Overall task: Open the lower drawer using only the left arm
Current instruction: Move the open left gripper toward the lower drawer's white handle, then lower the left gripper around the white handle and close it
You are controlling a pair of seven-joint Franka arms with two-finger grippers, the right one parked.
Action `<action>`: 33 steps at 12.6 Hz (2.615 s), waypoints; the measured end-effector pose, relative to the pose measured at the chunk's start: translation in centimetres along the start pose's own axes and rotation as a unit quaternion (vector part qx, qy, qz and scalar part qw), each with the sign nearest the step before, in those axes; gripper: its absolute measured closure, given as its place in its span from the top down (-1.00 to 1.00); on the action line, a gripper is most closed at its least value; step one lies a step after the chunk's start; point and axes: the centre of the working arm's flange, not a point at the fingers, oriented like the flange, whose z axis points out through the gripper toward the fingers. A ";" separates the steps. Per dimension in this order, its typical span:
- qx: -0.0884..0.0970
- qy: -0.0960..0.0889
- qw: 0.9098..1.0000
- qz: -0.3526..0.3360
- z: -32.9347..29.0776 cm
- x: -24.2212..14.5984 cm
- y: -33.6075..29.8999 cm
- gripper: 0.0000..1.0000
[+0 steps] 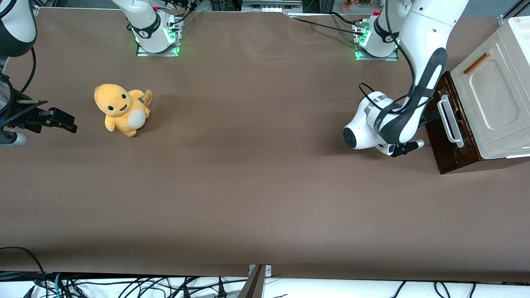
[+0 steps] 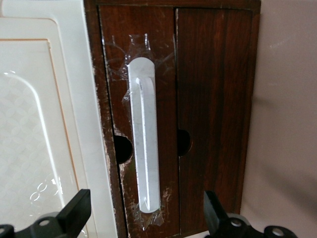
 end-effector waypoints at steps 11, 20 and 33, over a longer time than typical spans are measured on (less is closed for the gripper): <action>0.058 -0.002 0.998 0.037 3.8 1.1 2.2 0.94; 0.071 -0.001 0.996 0.047 5.8 2.5 1.9 0.91; 0.079 0.004 0.996 0.040 6.6 3.1 1.8 0.19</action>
